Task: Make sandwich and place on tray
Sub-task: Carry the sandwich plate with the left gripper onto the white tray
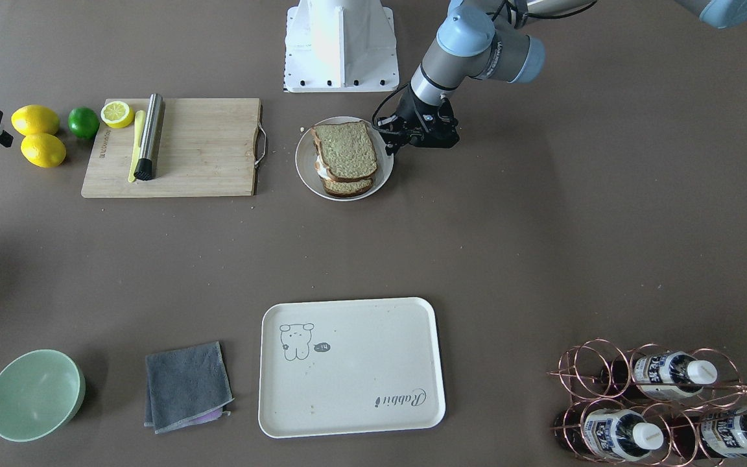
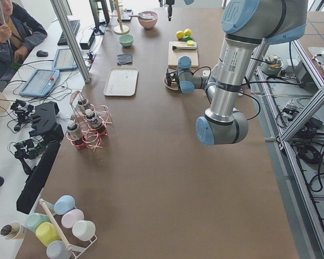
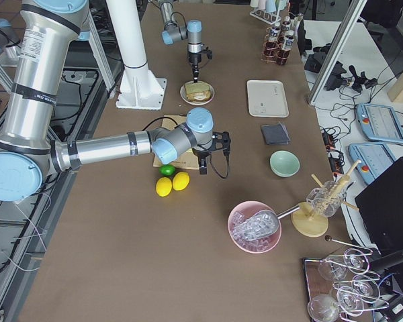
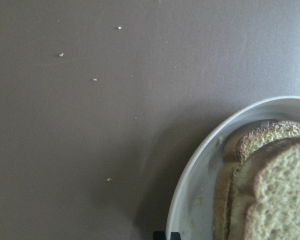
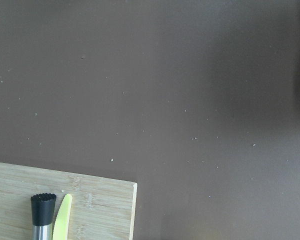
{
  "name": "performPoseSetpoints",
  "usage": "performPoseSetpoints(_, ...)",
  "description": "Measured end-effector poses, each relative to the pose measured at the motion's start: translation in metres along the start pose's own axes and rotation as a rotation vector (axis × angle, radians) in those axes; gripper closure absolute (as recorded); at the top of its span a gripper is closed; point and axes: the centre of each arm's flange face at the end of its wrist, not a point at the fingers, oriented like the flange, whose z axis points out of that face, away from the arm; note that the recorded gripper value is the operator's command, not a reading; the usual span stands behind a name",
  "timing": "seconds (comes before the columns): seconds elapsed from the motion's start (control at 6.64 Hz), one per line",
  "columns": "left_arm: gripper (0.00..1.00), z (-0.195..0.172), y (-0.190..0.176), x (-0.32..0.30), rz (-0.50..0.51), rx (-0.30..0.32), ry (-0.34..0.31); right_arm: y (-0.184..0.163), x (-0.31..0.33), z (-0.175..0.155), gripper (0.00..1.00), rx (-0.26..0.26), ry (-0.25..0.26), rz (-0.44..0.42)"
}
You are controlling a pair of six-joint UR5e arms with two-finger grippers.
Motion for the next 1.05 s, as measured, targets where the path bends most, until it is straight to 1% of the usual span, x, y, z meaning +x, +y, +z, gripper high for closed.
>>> performPoseSetpoints(0.15, 1.0, -0.009, -0.007, 0.003, -0.008, 0.01, 0.015, 0.0, 0.0, 0.0, 0.0, 0.0, -0.001, 0.0)
performPoseSetpoints(0.3, 1.0, -0.021, -0.024, 0.005, -0.018, 0.031, 0.027, 0.0, 0.0, -0.001, 0.0, 0.001, -0.002, 0.0)
performPoseSetpoints(0.45, 1.0, -0.039, -0.056, 0.007, -0.015, 0.05, 0.037, -0.001, -0.001, -0.001, 0.0, 0.003, -0.002, -0.002)
performPoseSetpoints(0.6, 1.0, -0.05, -0.087, 0.011, 0.015, 0.064, 0.041, -0.001, -0.001, -0.002, 0.0, 0.005, -0.003, -0.002)
performPoseSetpoints(0.75, 1.0, -0.053, -0.127, 0.018, 0.061, 0.089, 0.03, -0.001, -0.002, -0.003, 0.0, 0.006, -0.004, -0.003)
performPoseSetpoints(0.9, 1.0, -0.053, -0.176, 0.026, 0.103, 0.103, 0.008, 0.0, -0.003, -0.004, 0.0, 0.008, -0.005, -0.005)
performPoseSetpoints(1.05, 1.0, -0.053, -0.223, 0.035, 0.133, 0.102, -0.004, 0.0, -0.005, -0.006, 0.0, 0.011, -0.007, -0.008)
